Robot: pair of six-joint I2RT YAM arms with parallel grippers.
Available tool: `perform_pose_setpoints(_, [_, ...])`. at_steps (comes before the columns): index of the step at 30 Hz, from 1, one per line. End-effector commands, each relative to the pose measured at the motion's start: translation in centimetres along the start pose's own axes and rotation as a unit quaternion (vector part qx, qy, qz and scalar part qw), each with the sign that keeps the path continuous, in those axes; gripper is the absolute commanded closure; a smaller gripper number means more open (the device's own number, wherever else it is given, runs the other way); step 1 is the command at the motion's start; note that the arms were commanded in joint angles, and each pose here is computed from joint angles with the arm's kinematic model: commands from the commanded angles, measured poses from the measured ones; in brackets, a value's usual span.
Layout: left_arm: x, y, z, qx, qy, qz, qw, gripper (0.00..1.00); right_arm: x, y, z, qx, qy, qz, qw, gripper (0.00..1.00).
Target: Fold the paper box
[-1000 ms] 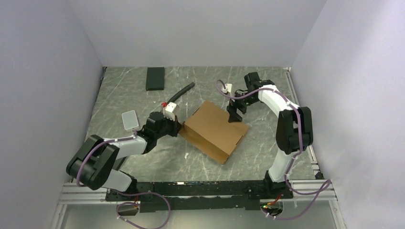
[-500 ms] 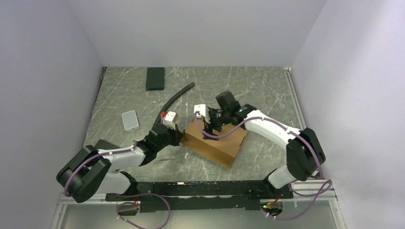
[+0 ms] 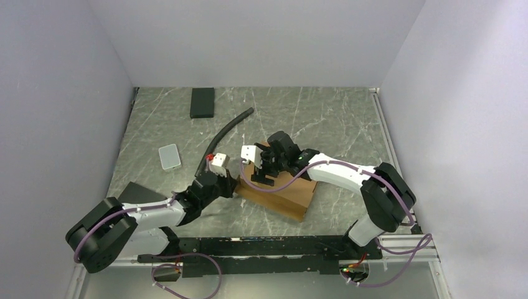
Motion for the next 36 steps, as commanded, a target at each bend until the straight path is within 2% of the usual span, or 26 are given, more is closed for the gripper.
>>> perform_pose_setpoints(1, [-1.6, 0.3, -0.7, 0.016, 0.001, -0.053, 0.998, 1.00, 0.5, -0.5, -0.9, 0.028, 0.000, 0.004, 1.000, 0.19])
perform_pose_setpoints(12, [-0.6, 1.0, -0.9, 0.017, -0.032, -0.059, 0.998, 1.00, 1.8, -1.1, -1.1, 0.036, -0.009, 0.024, 0.999, 0.22])
perform_pose_setpoints(26, [0.5, 2.1, 0.1, -0.021, -0.017, -0.054, 0.998, 1.00, 2.4, -1.1, -1.6, 0.054, -0.026, 0.033, 0.998, 0.26])
perform_pose_setpoints(36, [0.7, 1.8, -0.7, 0.003, -0.032, -0.053, 0.998, 1.00, 2.3, -1.2, -1.3, 0.045, -0.034, 0.033, 0.998, 0.26])
Point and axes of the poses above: each gripper's point midway between its finger pads, its own y axis back along the fingers, its own z axis along the line the jaws close on, x = y × z, the point moved 1 cm from there along y, back along the fingers, and after that the axes turned 10 degrees about -y, right-handed, at the moved point
